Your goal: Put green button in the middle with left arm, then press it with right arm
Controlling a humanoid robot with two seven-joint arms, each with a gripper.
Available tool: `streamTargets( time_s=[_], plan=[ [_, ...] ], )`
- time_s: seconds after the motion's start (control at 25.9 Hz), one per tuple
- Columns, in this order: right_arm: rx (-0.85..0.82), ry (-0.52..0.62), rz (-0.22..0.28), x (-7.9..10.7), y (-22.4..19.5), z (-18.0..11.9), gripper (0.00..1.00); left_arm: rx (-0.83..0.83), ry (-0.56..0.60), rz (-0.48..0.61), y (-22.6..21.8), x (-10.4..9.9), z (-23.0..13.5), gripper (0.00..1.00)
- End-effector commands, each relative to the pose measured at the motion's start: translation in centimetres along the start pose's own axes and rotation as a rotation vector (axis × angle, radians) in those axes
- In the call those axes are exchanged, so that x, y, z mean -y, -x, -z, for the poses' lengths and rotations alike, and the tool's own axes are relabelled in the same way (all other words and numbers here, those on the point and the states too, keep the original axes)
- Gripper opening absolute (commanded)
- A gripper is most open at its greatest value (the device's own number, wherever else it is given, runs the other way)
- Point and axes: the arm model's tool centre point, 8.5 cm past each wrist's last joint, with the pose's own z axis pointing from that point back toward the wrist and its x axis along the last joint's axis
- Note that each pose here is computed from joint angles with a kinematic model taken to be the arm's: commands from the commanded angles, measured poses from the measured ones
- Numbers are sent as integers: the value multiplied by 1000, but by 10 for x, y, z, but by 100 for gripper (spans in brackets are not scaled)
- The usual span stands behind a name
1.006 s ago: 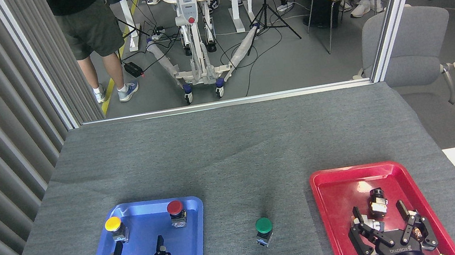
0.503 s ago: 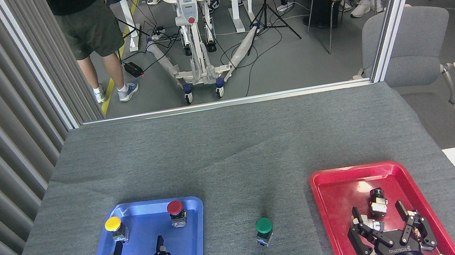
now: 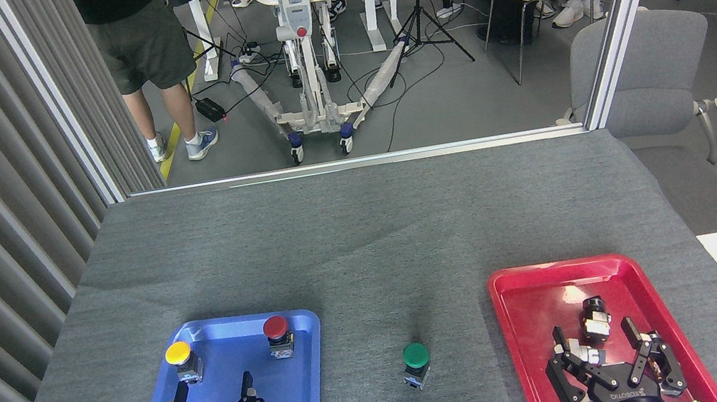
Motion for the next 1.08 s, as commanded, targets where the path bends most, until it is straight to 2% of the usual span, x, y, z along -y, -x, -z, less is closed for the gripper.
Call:
streamTargets(
  time_s=[0.0,0.93,1.04],
  plan=[
    [0,0,0,0,0,0,100,-1,-2,0,0,-1,0,100],
    [-9,2,1,0,0,0,100,-3,-2,-1,1,-1,1,100],
    [-9,0,1,0,0,0,100,1,-16,0,0,-6,3,100]
  ],
)
